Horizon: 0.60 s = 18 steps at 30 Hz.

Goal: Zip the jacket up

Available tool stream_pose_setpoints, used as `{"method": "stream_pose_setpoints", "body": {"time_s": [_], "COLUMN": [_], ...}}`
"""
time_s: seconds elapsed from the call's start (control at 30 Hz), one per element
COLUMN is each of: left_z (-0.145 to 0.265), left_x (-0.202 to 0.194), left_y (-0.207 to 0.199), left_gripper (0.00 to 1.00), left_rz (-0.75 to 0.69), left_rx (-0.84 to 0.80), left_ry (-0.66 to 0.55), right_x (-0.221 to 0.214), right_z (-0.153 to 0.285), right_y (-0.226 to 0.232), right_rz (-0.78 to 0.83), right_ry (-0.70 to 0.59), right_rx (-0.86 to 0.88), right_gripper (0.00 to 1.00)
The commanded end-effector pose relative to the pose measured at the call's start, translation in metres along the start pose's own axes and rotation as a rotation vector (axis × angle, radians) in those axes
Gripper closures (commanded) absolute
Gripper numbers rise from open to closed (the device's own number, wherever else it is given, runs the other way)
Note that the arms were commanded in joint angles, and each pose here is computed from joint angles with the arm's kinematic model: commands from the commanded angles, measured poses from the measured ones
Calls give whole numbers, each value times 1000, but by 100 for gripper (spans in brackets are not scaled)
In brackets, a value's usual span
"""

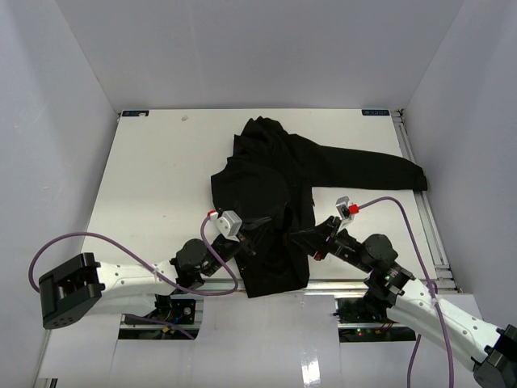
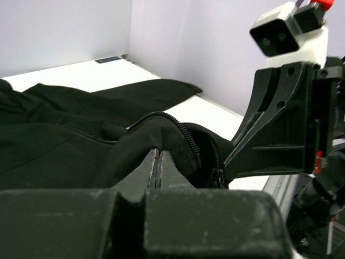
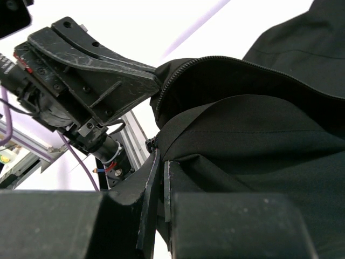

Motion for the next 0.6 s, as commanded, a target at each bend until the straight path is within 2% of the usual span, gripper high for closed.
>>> {"method": "stream_pose_setpoints", "body": {"time_s": [0.0,0.57], "left_z": [-4,-4], "left_x": [15,5], "left_y": [-1,2], "left_gripper": [100,100], "left_rz": [-36,-86], "left_rx": [26,44], "left_ry": [-26,-8], "right_x": [31,26], "right_z": [-8,-23], "right_y": [6,-1], "right_rz": [18,-9], "right_ry": [-76,-41], "right_rx": [-4,-67], "right_gripper": [92,92]}}
Point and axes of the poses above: each gripper's point midway between its finger pads, its own z axis back along the fingers, its own y axis along the line the jaws close on, x = y × z, the point moved 1 cm from there along z, back along the fingers, and after that the axes turned 12 degrees about z, right-handed, at the moved point
